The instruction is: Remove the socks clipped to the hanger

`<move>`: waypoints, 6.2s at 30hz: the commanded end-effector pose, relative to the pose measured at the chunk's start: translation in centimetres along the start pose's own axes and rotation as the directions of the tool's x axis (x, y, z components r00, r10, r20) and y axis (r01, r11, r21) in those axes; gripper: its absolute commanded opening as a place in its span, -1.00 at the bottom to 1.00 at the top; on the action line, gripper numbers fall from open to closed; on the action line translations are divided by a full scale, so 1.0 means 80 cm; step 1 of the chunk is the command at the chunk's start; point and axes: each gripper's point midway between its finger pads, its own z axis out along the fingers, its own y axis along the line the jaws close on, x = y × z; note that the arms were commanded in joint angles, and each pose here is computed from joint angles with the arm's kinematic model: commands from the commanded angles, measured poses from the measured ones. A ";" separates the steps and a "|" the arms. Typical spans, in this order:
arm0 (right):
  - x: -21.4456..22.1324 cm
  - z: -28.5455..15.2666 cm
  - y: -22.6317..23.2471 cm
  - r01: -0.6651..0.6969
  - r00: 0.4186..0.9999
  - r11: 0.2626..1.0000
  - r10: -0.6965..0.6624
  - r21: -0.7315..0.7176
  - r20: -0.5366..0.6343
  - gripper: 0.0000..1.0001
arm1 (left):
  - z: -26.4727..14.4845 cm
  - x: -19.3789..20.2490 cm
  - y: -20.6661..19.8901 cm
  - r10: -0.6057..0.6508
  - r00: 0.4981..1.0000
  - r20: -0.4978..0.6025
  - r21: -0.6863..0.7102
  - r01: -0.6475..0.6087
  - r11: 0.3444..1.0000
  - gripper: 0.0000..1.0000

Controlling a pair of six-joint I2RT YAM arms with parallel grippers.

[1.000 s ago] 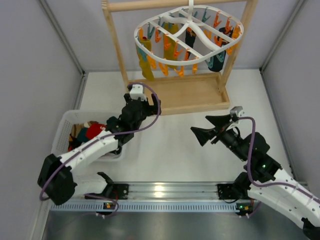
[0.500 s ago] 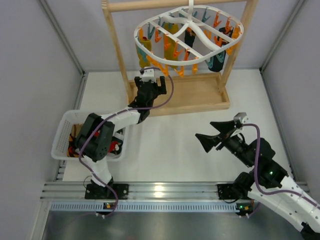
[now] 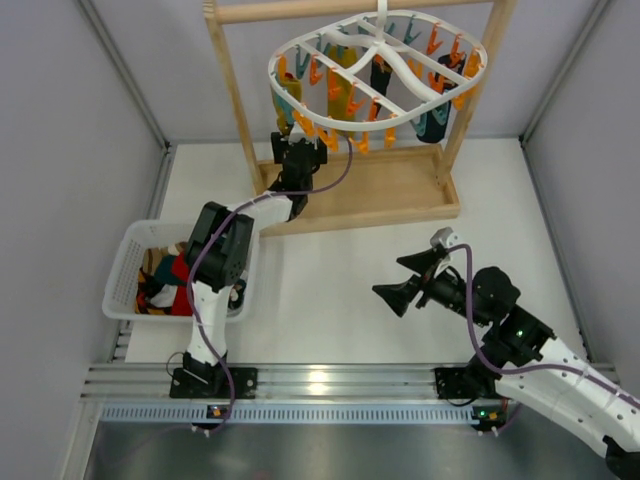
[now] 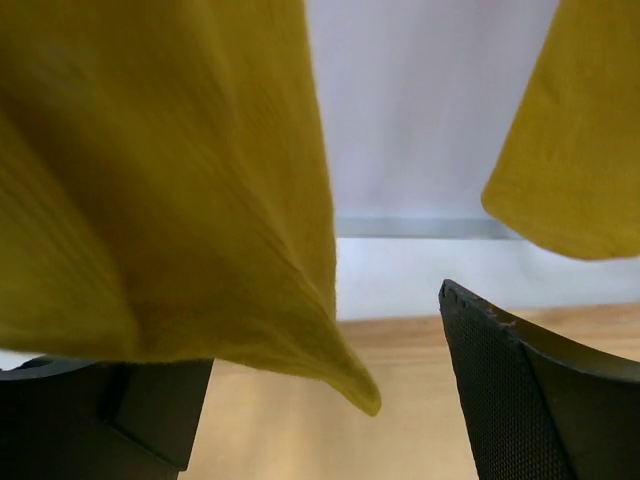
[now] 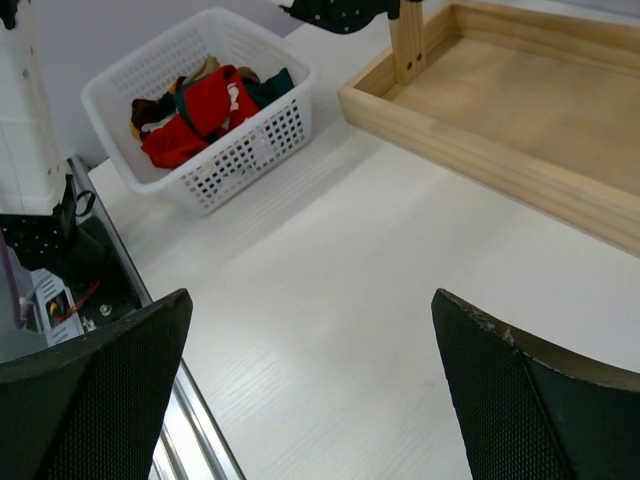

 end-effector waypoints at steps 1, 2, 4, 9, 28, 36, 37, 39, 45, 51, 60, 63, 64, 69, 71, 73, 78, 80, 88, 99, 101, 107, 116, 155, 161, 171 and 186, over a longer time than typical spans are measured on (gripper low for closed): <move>-0.015 0.009 0.005 0.034 0.998 0.999 -0.032 -0.038 0.052 0.99 | 0.016 -0.055 0.004 -0.030 0.992 0.126 -0.020 0.033 0.999 0.81; -0.014 0.011 0.005 0.032 0.998 0.999 -0.030 -0.039 0.050 0.99 | 0.016 -0.055 0.004 -0.036 0.991 0.129 -0.021 0.039 0.999 0.72; -0.015 0.012 0.006 0.034 0.998 0.999 -0.031 -0.042 0.049 0.99 | 0.015 -0.059 0.005 -0.045 0.990 0.133 -0.023 0.048 0.999 0.26; -0.015 0.011 0.007 0.030 0.998 0.999 -0.027 -0.044 0.051 0.99 | -0.007 -0.057 0.006 -0.064 0.991 0.118 -0.025 0.068 0.997 -0.45; -0.027 -0.032 0.019 -0.050 0.993 0.997 0.055 -0.057 0.107 0.99 | -0.164 -0.077 -0.018 -0.073 0.993 0.088 -0.096 0.081 0.992 -1.00; -0.036 -0.052 0.021 -0.073 0.989 0.996 0.078 -0.045 0.130 0.99 | -0.217 -0.080 -0.012 -0.095 0.992 0.083 -0.088 0.102 0.991 -1.00; -0.037 -0.053 0.021 -0.075 0.988 0.996 0.081 -0.046 0.132 0.99 | -0.222 -0.077 -0.014 -0.088 0.993 0.079 -0.083 0.094 0.992 -1.00; -0.042 -0.059 0.019 -0.086 0.984 0.996 0.090 -0.032 0.151 0.99 | -0.237 -0.079 -0.023 -0.054 0.996 0.077 -0.068 0.059 0.996 -1.00; -0.054 -0.072 0.005 -0.106 0.982 0.993 0.096 0.051 0.163 0.99 | -0.268 -0.079 -0.051 0.003 0.998 0.070 -0.037 0.000 0.999 -1.00; -0.068 -0.088 0.003 -0.112 0.978 0.991 0.095 0.080 0.186 0.99 | -0.285 -0.078 -0.085 0.037 0.997 0.067 -0.002 -0.037 0.999 -1.00; -0.075 -0.113 0.000 -0.127 0.971 0.986 0.101 0.108 0.216 0.99 | -0.315 -0.096 -0.158 0.063 0.994 0.092 0.078 -0.070 0.995 -1.00; -0.078 -0.120 -0.002 -0.130 0.969 0.984 0.100 0.122 0.226 0.99 | -0.326 -0.098 -0.183 0.085 0.991 0.102 0.109 -0.096 0.989 -1.00; -0.079 -0.123 -0.002 -0.131 0.968 0.983 0.099 0.126 0.231 0.99 | -0.327 -0.099 -0.191 0.088 0.991 0.104 0.111 -0.099 0.989 -1.00; -0.088 -0.137 -0.011 -0.144 0.961 0.974 0.096 0.173 0.259 0.99 | -0.338 -0.101 -0.220 0.107 0.988 0.115 0.139 -0.122 0.983 -1.00; -0.091 -0.145 -0.015 -0.152 0.958 0.969 0.096 0.197 0.269 0.99 | -0.341 -0.103 -0.235 0.100 0.987 0.124 0.165 -0.120 0.979 -1.00; -0.097 -0.153 -0.020 -0.160 0.953 0.962 0.092 0.223 0.289 0.99 | -0.342 -0.108 -0.245 0.091 0.987 0.132 0.177 -0.114 0.978 -1.00; -0.107 -0.175 -0.027 -0.167 0.947 0.948 0.078 0.270 0.310 0.99 | -0.342 -0.111 -0.278 0.079 0.986 0.149 0.222 -0.111 0.969 -0.95; -0.109 -0.183 -0.029 -0.166 0.947 0.944 0.072 0.285 0.313 0.99 | -0.340 -0.101 -0.291 0.094 0.984 0.152 0.237 -0.128 0.963 -0.94; -0.124 -0.203 -0.034 -0.142 0.952 0.930 0.035 0.339 0.303 0.99 | -0.332 -0.097 -0.339 0.099 0.978 0.186 0.285 -0.150 0.947 -0.93; -0.147 -0.203 -0.037 -0.103 0.972 0.911 0.007 0.399 0.235 0.98 | -0.331 -0.111 -0.398 0.067 0.967 0.248 0.346 -0.153 0.926 -0.88; -0.154 -0.205 -0.038 -0.106 0.971 0.906 0.005 0.411 0.239 0.98 | -0.333 -0.112 -0.408 0.065 0.964 0.260 0.362 -0.159 0.919 -0.88; -0.172 -0.206 -0.041 -0.093 0.978 0.886 -0.006 0.454 0.210 0.97 | -0.342 -0.120 -0.439 0.053 0.953 0.299 0.382 -0.170 0.909 -0.88; -0.196 -0.182 -0.046 -0.029 0.993 0.863 -0.031 0.504 0.110 0.97 | -0.354 -0.121 -0.466 -0.016 0.953 0.304 0.445 -0.127 0.887 -0.84; -0.316 0.043 -0.112 0.515 0.852 0.375 -0.322 0.771 -0.413 0.06 | -0.370 -0.128 -0.487 -0.047 0.941 0.334 0.544 -0.152 0.825 -0.88; -0.313 0.051 -0.119 0.554 0.823 0.300 -0.340 0.777 -0.455 0.04 | -0.371 -0.133 -0.484 -0.058 0.943 0.329 0.547 -0.140 0.826 -0.88; -0.302 0.060 -0.123 0.514 0.839 0.303 -0.370 0.802 -0.398 -0.02 | -0.374 -0.142 -0.478 -0.106 0.949 0.297 0.558 -0.082 0.825 -0.88; -0.311 0.049 -0.138 0.491 0.828 0.195 -0.409 0.849 -0.385 -0.03 | -0.383 -0.146 -0.471 -0.136 0.954 0.267 0.590 -0.051 0.806 -0.90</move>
